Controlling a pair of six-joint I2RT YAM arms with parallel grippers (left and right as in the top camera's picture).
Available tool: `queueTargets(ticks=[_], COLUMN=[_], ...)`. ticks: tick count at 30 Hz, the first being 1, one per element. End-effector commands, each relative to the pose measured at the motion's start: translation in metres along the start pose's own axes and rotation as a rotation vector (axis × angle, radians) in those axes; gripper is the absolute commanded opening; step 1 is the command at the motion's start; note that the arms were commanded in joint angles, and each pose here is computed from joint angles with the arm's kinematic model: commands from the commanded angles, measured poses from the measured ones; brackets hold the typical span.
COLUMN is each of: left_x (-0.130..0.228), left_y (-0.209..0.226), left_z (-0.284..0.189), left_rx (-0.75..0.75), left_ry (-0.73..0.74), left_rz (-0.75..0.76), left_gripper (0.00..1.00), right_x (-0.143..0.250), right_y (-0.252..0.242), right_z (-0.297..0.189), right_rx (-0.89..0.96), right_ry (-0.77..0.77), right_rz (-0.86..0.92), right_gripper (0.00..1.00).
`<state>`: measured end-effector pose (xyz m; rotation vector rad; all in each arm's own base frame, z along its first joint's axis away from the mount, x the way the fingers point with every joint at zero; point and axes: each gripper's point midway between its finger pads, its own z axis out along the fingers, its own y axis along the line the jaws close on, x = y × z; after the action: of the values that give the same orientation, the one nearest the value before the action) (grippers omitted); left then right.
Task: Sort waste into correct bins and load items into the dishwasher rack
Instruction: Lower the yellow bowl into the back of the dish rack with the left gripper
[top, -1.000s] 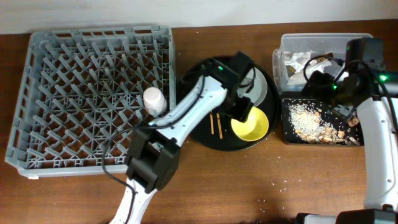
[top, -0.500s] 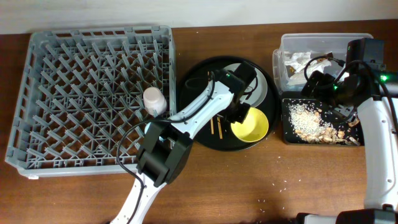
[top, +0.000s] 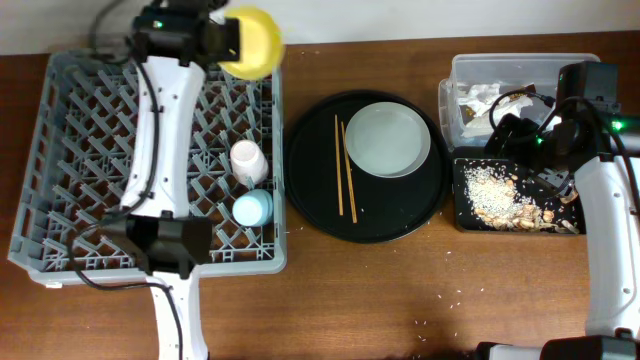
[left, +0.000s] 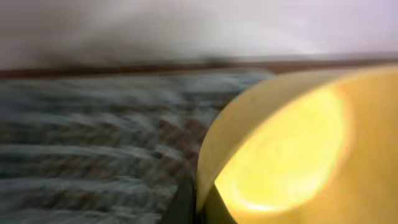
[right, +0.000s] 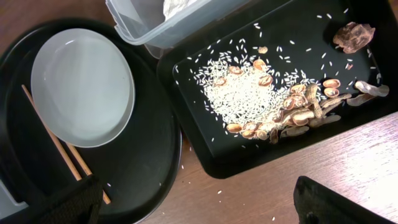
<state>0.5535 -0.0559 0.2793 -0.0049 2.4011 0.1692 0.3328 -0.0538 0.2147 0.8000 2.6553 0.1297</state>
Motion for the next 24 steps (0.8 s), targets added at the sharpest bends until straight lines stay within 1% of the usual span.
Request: queueTargets(ticks=[1,2,3,5,6,9,12,18,22,24], left_x=[-0.037,-0.041,-0.049,-0.052,-0.047,-0.029,-0.007,0.022,0.029,0.033], left_y=[0.068,0.070,0.073,0.073,0.071,0.055,0.043,0.017,0.008,-0.003], left_z=[-0.024,-0.026,-0.027,-0.020,-0.013,0.017,0.046,0.085,0.093,0.098], left_rx=[-0.462,-0.507,-0.590,-0.707,-0.770,-0.846,-0.956,-0.990,-0.982,-0.969], left_ry=[-0.161,-0.185,-0.221,-0.232,-0.216,-0.166,-0.120,-0.081,-0.082,-0.078], left_rz=[0.010,-0.001,0.003,0.036,0.052,0.110,0.167,0.235,0.239,0.262], left_gripper=[0.01,0.01,0.00,0.00,0.00,0.00,0.00,0.00,0.00,0.00], right_x=[-0.004,-0.004,-0.004,-0.004,-0.004,-0.004,-0.004,-0.004,-0.004,-0.004], right_y=[-0.002,-0.002,-0.002,-0.002,-0.002,-0.002,-0.002,-0.002,-0.002,-0.002], right_z=[-0.002,-0.002,-0.002,-0.002,-0.002,-0.002,-0.002,-0.002,-0.002,-0.002], right_rx=[0.009,0.009,0.009,0.009,0.009,0.009,0.009,0.009,0.009,0.009], right_ry=[-0.014,-0.014,-0.014,-0.014,-0.014,-0.014,-0.014,-0.014,-0.014,-0.014], right_rz=[0.004,0.004,0.004,0.004,0.004,0.004,0.004,0.004,0.004,0.004], right_gripper=[0.99,0.99,0.98,0.98,0.99,0.99,0.99,0.99,0.99,0.99])
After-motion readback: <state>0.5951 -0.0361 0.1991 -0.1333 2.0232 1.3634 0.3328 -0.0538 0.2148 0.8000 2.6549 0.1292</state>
